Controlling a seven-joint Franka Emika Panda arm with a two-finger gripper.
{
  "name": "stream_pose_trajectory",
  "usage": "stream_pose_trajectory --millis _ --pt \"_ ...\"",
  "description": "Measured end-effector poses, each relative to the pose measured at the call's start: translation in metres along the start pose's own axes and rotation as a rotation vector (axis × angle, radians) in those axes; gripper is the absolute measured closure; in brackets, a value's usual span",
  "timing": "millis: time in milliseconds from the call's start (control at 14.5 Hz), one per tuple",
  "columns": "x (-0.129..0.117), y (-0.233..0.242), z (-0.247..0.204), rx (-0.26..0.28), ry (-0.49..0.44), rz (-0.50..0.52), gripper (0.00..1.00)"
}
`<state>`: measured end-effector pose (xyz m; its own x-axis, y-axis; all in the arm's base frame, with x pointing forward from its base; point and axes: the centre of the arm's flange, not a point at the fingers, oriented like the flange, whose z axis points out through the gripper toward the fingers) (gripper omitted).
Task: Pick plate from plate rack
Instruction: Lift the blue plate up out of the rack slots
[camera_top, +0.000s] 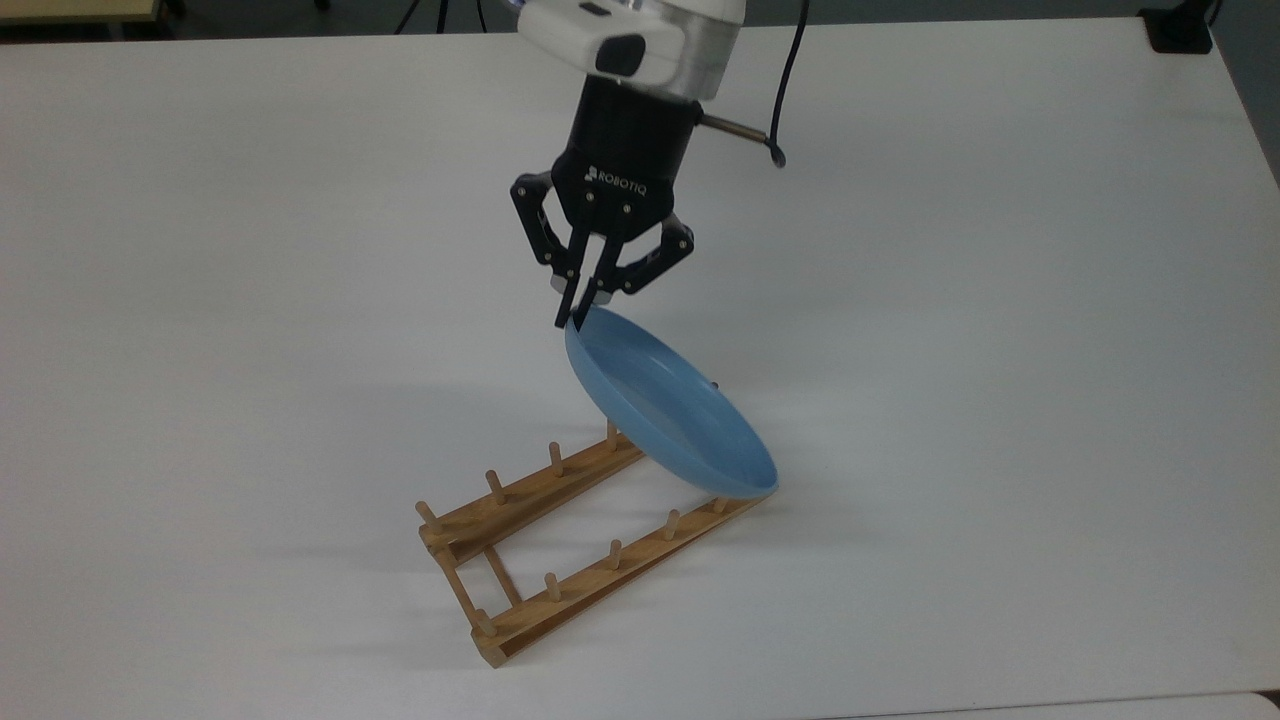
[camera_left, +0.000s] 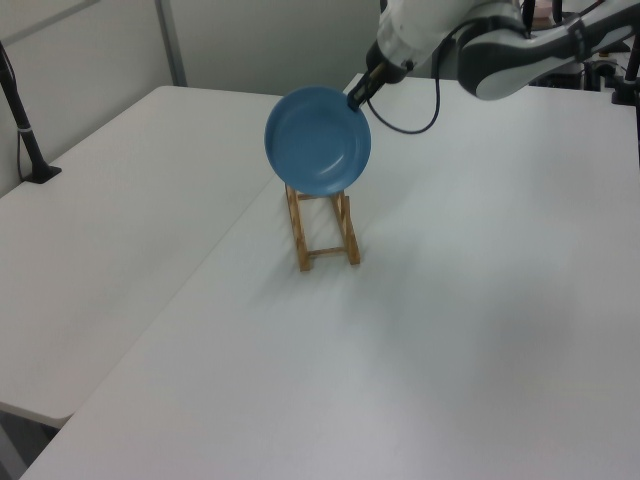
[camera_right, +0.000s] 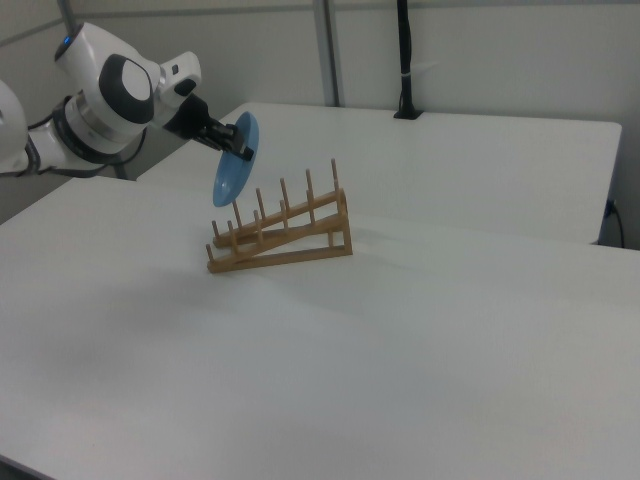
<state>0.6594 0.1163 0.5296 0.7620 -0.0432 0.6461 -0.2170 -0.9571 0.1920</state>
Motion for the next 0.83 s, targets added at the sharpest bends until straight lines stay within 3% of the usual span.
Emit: stream_pose_trajectory --millis 207,413,482,620,827 --pt "0.0 0.02 -0.01 0.013 -0.118 0.018 0.96" --pt "-0.017 0.073 -0.013 0.161 -0.443 -0.109 0.96" --pt "-0.022 0.091 -0.016 0.207 -0.513 -0.171 0.96" --pt "-0.034 0.129 -0.02 0.283 -0.625 -0.272 0.96" --pt "-0.049 0.178 -0.005 0.378 -0.696 -0.376 0.96"
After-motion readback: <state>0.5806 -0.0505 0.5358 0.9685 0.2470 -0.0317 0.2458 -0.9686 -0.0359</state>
